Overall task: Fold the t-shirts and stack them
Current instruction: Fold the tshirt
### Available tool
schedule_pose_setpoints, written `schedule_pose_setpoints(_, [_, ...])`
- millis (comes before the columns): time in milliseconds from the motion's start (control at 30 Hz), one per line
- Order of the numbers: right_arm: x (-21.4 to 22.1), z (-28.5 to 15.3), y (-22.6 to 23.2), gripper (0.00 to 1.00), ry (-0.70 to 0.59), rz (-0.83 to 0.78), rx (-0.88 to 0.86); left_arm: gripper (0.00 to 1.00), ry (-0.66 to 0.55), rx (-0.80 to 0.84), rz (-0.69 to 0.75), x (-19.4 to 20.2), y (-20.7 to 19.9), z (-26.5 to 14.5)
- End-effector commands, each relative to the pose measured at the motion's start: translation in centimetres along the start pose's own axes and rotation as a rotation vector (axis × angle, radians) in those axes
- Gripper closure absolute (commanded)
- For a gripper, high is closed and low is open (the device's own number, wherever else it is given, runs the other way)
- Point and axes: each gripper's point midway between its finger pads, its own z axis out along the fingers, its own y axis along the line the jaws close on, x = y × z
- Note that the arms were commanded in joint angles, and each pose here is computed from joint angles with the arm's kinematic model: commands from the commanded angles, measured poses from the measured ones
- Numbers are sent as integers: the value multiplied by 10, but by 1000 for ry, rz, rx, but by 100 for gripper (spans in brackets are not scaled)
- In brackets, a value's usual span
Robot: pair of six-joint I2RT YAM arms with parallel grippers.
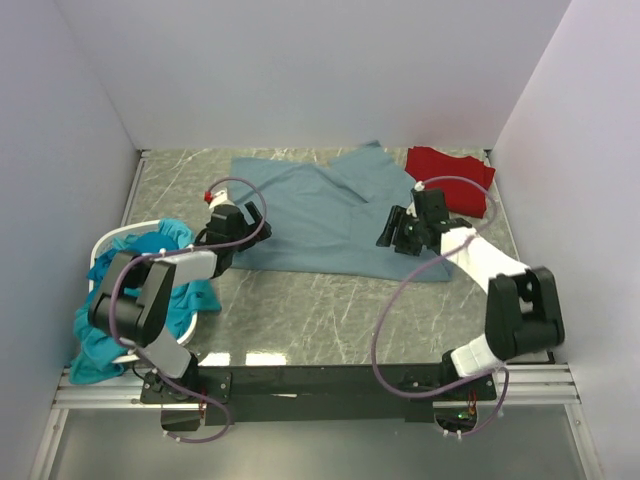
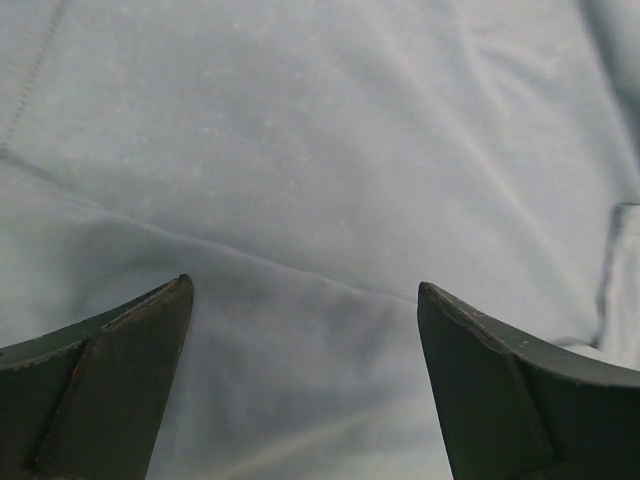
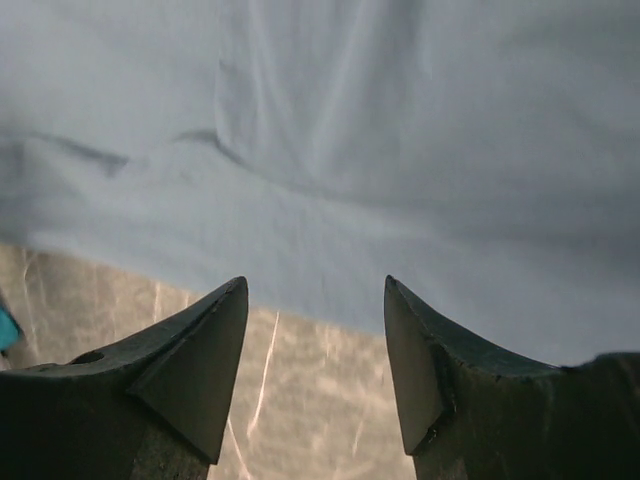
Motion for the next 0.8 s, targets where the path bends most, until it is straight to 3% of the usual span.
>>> schedule_pose_setpoints(0, [-23,16,7,37,-31,-14,-15,1,-14,48,11,-8,-15,14])
schedule_pose_setpoints(333, [35,59,-39,44,157,80,131,0,45,-21,-12,28,17,7])
schedule_pose_setpoints(767, [113,37,-47,45,291,112,123,0,58,-86,-57,43,41,-21])
